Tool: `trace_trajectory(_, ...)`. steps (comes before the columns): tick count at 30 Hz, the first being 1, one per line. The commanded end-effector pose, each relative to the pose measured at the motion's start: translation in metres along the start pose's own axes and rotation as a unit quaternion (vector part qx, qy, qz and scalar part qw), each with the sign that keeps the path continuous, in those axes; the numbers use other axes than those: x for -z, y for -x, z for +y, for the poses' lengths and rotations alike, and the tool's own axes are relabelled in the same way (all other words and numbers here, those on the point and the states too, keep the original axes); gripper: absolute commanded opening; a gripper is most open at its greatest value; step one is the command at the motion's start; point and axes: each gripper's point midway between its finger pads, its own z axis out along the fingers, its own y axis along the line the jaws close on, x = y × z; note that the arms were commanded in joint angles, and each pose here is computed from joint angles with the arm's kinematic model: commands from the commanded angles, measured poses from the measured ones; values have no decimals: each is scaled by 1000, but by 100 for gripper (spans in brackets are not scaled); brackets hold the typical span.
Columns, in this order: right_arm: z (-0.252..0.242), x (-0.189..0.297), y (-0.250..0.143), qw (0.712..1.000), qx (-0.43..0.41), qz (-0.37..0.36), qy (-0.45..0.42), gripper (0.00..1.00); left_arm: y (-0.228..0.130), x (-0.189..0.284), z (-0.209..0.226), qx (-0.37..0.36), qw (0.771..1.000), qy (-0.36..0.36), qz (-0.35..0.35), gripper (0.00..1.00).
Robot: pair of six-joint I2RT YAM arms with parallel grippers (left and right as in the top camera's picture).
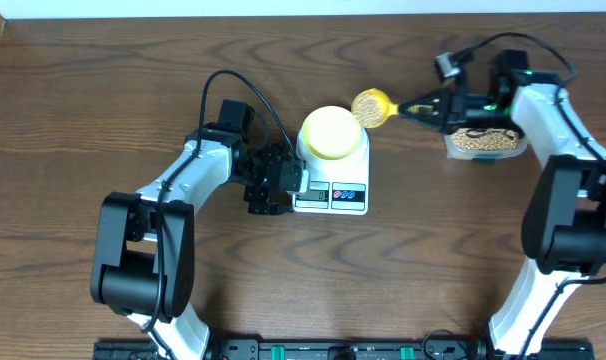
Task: Scoop item into bowl and weigh 50g on scale
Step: 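Carry the filled scoop with the right gripper over the bowl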
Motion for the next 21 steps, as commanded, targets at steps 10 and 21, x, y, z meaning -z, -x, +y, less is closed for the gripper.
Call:
trace_trajectory(10, 8, -37, -15, 998, 12, 42, 33, 1, -2, -7, -7, 2, 1000, -14, -8, 98)
trace_trajectory(21, 5, -40, -8, 998, 29, 44, 29, 1, -2, -7, -7, 2, 1000, -14, -8, 98)
